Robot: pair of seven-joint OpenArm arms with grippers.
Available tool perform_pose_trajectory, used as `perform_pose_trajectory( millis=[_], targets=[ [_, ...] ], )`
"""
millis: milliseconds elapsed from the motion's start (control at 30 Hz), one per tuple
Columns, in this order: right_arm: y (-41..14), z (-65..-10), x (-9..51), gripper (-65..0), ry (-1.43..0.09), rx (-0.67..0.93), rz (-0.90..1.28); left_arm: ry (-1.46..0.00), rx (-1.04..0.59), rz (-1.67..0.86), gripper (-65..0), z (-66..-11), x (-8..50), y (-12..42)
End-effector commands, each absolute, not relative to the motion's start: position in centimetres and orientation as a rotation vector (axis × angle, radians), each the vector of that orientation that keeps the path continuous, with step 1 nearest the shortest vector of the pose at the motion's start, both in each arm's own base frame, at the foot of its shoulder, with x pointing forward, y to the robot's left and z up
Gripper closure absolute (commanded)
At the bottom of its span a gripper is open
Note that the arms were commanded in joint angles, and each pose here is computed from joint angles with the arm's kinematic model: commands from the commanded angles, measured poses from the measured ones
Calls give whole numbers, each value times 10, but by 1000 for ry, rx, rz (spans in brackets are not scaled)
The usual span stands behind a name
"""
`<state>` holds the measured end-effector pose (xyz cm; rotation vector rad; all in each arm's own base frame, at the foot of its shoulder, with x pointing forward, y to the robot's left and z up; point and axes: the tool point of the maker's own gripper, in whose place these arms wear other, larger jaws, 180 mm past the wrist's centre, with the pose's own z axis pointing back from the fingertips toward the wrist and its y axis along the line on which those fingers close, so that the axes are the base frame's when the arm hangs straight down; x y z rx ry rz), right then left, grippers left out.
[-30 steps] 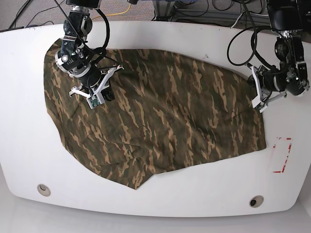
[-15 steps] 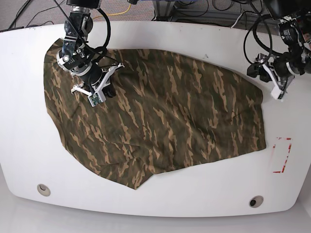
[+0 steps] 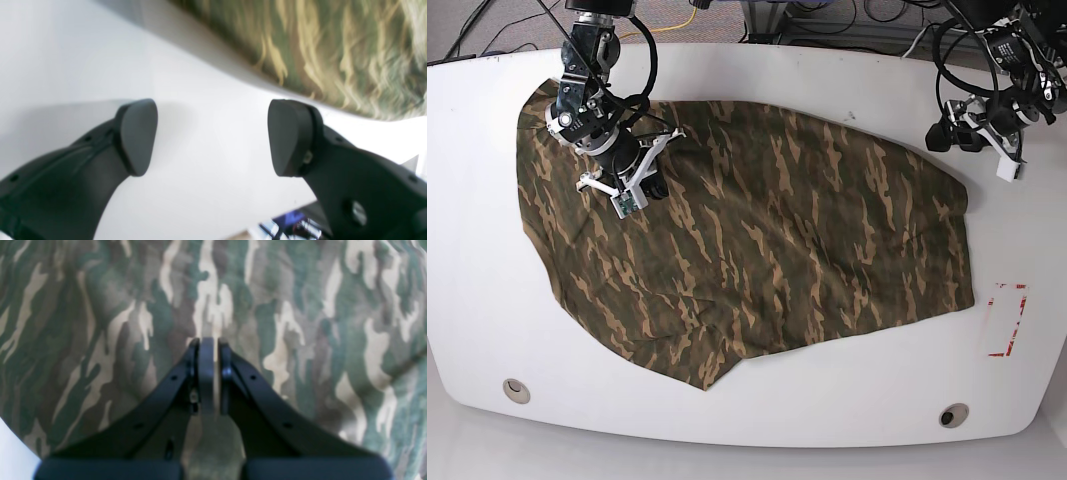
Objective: Layout the t-shirt on the table in an organized manner, then fold the t-shirt properly
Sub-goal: 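Raise the left gripper and move it back over the shirt's shoulder, then grasp the shirt edge with the left gripper and pull it toward the hem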
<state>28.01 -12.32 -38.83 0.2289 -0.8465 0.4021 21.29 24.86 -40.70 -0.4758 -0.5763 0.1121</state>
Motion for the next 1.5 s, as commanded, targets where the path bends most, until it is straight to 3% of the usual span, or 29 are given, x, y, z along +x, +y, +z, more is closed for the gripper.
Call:
perform_pose_trajectory(
  millis=[0,300,633,800,1000,1233,1467],
  targets=[
    [-122,-374,289,-27,-902,234,405,-559,-493,129,-490,-415,210,239],
    [-123,-375,288,-27,-899,235,404,-558,-608,130,-489,-428,226,199],
    [-122,-378,283,-27,-892,242,400,-581,-669,85,-367,-426,244,169],
    [-122,-378,283,-27,-890,242,399,-594,-669,76,-233,-423,250,168],
    [-123,-379,283,-27,-888,241,395,-605,-667,62,0,-418,256,168],
    [-123,-379,283,-27,-889,241,395,-595,-597,-45,0,-397,255,172],
    [-123,-379,283,-27,-889,242,394,-726,-520,-154,0,-346,293,175]
  ],
)
